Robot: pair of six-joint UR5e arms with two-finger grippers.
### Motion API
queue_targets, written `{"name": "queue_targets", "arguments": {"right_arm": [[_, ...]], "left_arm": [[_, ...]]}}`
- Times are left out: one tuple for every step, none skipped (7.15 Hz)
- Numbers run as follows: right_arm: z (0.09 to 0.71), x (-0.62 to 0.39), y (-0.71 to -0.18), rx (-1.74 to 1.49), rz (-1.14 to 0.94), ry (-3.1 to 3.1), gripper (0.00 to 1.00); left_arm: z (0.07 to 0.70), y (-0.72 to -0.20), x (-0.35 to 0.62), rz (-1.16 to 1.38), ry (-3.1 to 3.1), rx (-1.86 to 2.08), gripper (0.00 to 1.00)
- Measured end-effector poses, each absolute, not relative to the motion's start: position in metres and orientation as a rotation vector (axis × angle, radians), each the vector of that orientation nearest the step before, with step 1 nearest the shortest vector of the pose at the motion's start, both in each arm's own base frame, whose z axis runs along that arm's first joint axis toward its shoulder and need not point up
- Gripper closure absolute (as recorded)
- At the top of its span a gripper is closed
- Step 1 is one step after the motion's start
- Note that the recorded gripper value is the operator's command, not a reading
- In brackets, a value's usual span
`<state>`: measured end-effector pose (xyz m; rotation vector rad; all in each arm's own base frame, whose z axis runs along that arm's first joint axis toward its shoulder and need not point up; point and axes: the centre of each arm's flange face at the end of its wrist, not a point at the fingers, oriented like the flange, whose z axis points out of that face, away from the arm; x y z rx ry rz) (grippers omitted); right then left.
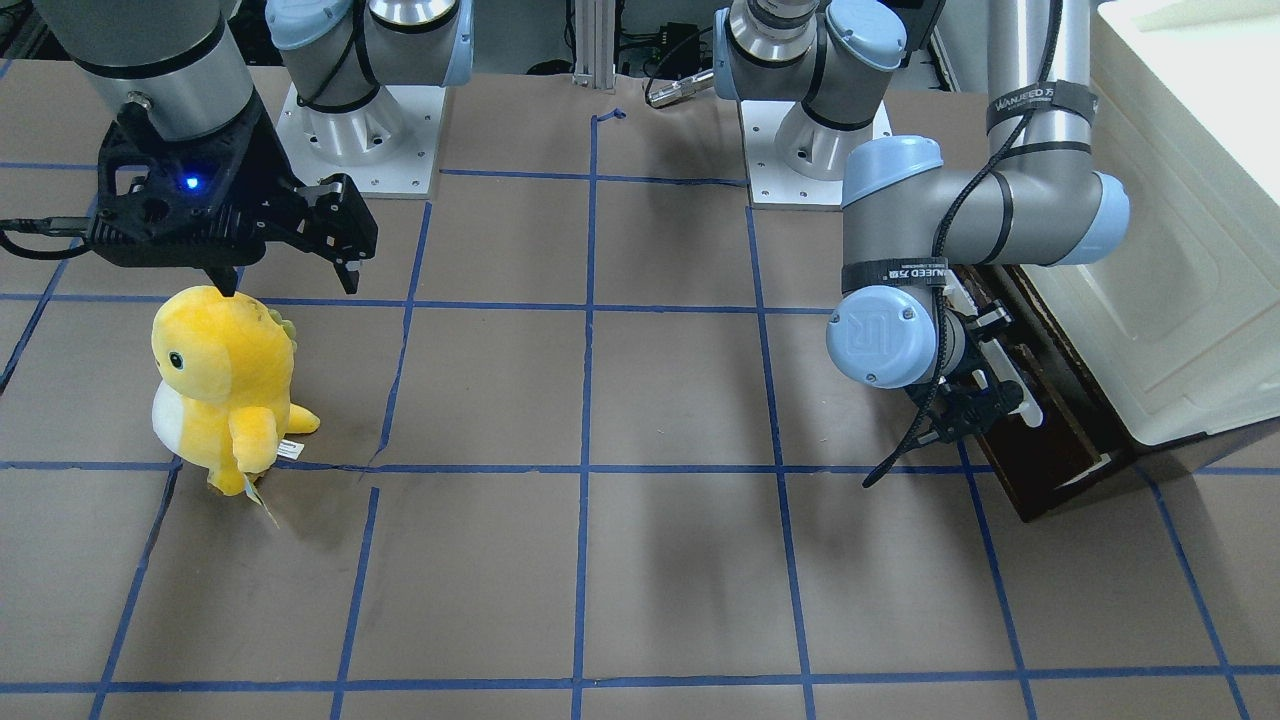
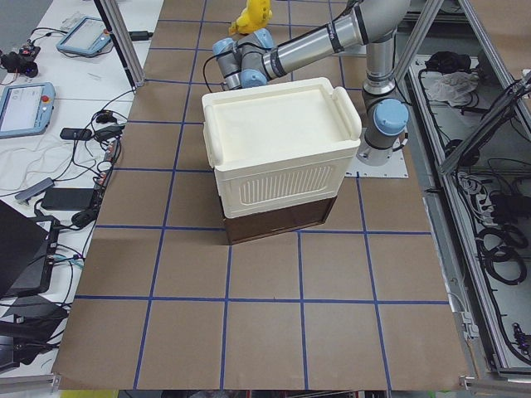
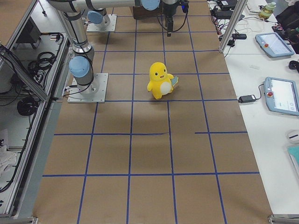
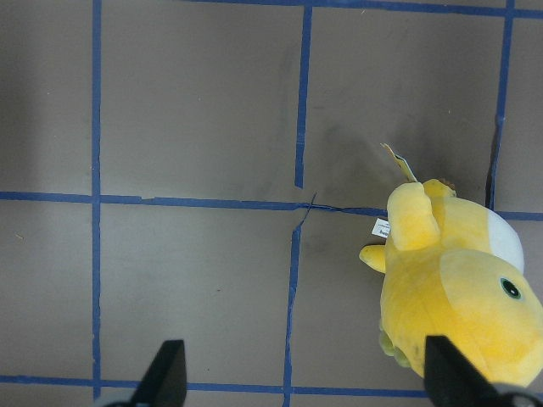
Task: Pull drawer sideways
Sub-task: 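Pull the handle with the left gripper, sliding the drawer outward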
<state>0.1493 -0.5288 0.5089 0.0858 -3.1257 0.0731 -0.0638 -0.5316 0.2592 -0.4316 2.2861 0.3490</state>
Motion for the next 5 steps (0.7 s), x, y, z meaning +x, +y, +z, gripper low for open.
{"name": "queue_targets", "arguments": {"right_arm": [[0.509, 0.149, -0.529, 0.086, 0.073, -3.125, 0.0], [0.509, 0.149, -0.529, 0.086, 0.073, -3.125, 0.0], [0.509, 0.149, -0.529, 0.086, 0.073, -3.125, 0.0], [0.509, 0.149, -0.529, 0.086, 0.073, -3.126, 0.0], [0.509, 0.149, -0.529, 0.086, 0.073, -3.126, 0.0]], "left_arm": [[0.26, -0.532, -0.067, 0.345, 2.29, -0.428, 0.99], [0.262, -0.534, -0.07, 0.34, 2.296, -0.429, 0.99], [0.265, -0.537, -0.072, 0.332, 2.301, -0.429, 0.99], [0.267, -0.538, -0.076, 0.324, 2.307, -0.427, 0.99], [0.267, -0.538, -0.078, 0.323, 2.312, -0.426, 0.99]]}}
